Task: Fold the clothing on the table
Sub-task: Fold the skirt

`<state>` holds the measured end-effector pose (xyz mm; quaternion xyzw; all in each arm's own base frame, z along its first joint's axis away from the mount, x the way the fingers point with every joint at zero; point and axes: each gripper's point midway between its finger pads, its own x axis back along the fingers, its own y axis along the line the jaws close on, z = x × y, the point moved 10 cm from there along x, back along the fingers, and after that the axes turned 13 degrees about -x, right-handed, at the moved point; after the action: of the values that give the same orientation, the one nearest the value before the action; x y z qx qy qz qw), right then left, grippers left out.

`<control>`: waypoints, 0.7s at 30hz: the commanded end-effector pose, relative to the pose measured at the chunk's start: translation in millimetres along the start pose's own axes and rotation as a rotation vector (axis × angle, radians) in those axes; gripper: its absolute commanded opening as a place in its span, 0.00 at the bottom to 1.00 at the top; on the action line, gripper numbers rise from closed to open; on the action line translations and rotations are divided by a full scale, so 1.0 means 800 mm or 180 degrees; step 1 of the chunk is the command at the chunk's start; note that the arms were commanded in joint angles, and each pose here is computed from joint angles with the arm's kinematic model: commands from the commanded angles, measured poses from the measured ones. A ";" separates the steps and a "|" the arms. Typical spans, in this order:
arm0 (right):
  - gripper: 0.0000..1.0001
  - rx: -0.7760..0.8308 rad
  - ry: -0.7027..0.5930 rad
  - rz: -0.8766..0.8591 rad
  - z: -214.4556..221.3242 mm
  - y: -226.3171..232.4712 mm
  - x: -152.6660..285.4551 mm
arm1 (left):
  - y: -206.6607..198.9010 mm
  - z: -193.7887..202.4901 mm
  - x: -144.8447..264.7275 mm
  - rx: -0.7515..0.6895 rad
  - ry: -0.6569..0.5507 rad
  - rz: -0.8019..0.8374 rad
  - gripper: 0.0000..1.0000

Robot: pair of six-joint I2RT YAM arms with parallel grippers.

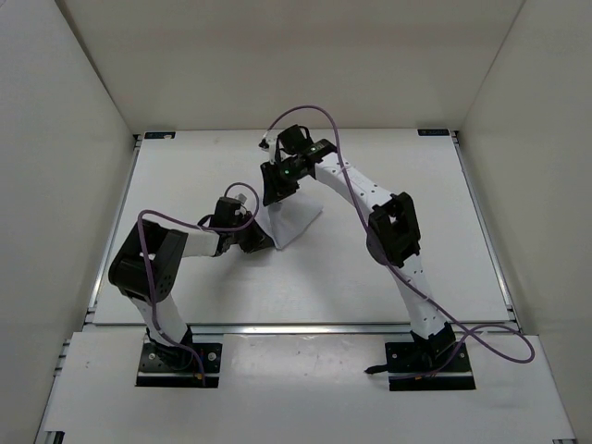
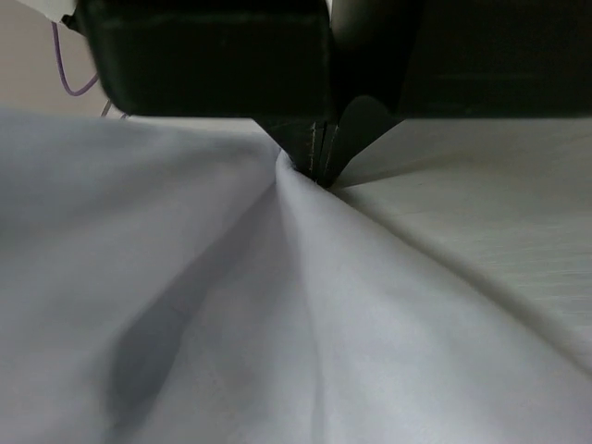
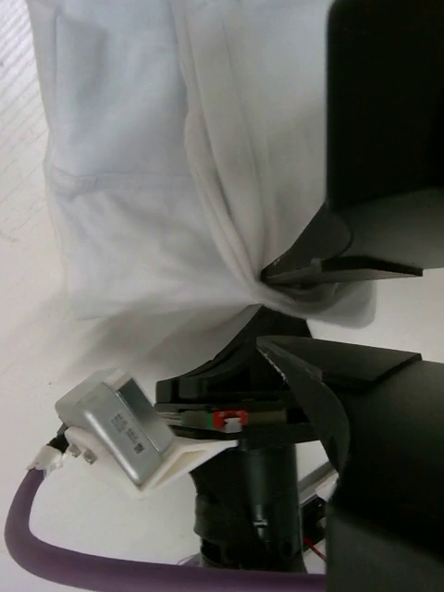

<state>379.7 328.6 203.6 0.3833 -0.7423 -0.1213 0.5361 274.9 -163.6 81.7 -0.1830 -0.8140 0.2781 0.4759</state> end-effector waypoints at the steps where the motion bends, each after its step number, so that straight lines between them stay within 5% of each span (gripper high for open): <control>1: 0.28 0.0115 -0.0012 -0.0104 -0.002 0.023 -0.017 | -0.003 0.007 -0.007 -0.0067 0.0120 -0.0013 0.00; 4: 0.63 0.0185 -0.0069 -0.0088 -0.006 0.037 -0.021 | -0.003 0.009 -0.005 -0.0067 0.0121 -0.0024 0.00; 6: 0.76 0.0255 -0.0230 0.0111 -0.014 0.043 -0.010 | 0.003 0.011 0.001 -0.0017 0.0097 -0.0066 0.00; 14: 0.77 0.0066 -0.0989 0.0397 -0.055 0.034 0.111 | 0.014 -0.025 0.065 -0.0041 -0.0342 -0.0085 0.01; 16: 0.65 0.0107 -0.1116 0.0509 -0.049 0.031 0.137 | 0.012 -0.038 0.083 -0.0067 -0.0459 -0.0017 0.06; 20: 0.00 -0.0124 -0.1070 0.0617 -0.006 -0.021 0.141 | -0.031 -0.060 0.102 -0.0312 -0.0680 0.0685 0.20; 21: 0.00 -0.0290 -0.0942 0.0613 0.013 -0.043 0.133 | -0.045 -0.065 0.103 -0.0382 -0.0691 0.0808 0.20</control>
<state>378.0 247.2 273.7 0.2790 -0.8409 -0.1360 0.4433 273.9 -114.5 144.2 -0.1890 -0.8497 0.3019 0.3887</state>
